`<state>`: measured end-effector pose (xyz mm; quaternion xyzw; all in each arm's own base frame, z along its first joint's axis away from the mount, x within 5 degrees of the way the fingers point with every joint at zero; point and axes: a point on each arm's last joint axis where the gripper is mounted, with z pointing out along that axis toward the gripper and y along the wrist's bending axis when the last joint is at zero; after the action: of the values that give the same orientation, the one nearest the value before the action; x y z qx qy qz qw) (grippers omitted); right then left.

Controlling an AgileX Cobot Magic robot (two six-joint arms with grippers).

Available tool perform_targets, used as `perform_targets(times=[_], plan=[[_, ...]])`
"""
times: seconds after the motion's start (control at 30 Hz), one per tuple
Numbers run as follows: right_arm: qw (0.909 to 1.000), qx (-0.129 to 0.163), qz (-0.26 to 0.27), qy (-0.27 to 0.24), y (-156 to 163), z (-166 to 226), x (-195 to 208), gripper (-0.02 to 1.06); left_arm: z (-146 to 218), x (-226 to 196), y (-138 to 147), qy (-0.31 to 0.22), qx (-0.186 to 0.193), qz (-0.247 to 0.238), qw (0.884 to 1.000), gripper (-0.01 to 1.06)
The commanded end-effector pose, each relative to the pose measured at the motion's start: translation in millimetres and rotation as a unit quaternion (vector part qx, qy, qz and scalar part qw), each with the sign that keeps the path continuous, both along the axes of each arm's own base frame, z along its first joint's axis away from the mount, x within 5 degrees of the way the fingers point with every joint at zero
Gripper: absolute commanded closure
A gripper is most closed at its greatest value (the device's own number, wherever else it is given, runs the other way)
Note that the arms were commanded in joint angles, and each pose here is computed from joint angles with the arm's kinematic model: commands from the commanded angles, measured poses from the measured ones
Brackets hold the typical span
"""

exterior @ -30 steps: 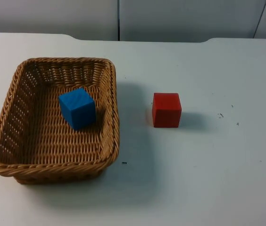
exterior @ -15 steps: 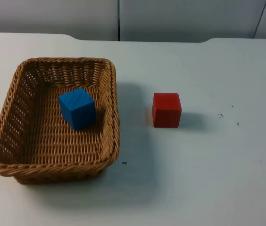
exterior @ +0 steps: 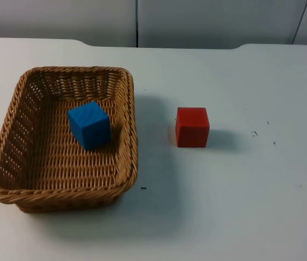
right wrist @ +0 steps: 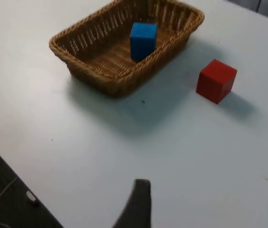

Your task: Pick up the basket with the left hand and place the blue cube into the basket with the right hand.

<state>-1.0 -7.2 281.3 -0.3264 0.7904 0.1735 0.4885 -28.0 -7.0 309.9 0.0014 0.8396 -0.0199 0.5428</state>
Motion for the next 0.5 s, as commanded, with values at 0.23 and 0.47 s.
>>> perform_targets(times=[0.23, 0.47], plan=[[1.0, 0.006, 0.0, 0.006, 0, -3, -1, 0.27, -25, 15, 0, 0.036, -0.008, -0.001, 0.999, 0.0], [0.9999, 0.007, -0.003, 0.006, -1, -3, -1, 0.27, -31, 21, 1, 0.028, -0.015, 0.005, 0.999, 0.0]])
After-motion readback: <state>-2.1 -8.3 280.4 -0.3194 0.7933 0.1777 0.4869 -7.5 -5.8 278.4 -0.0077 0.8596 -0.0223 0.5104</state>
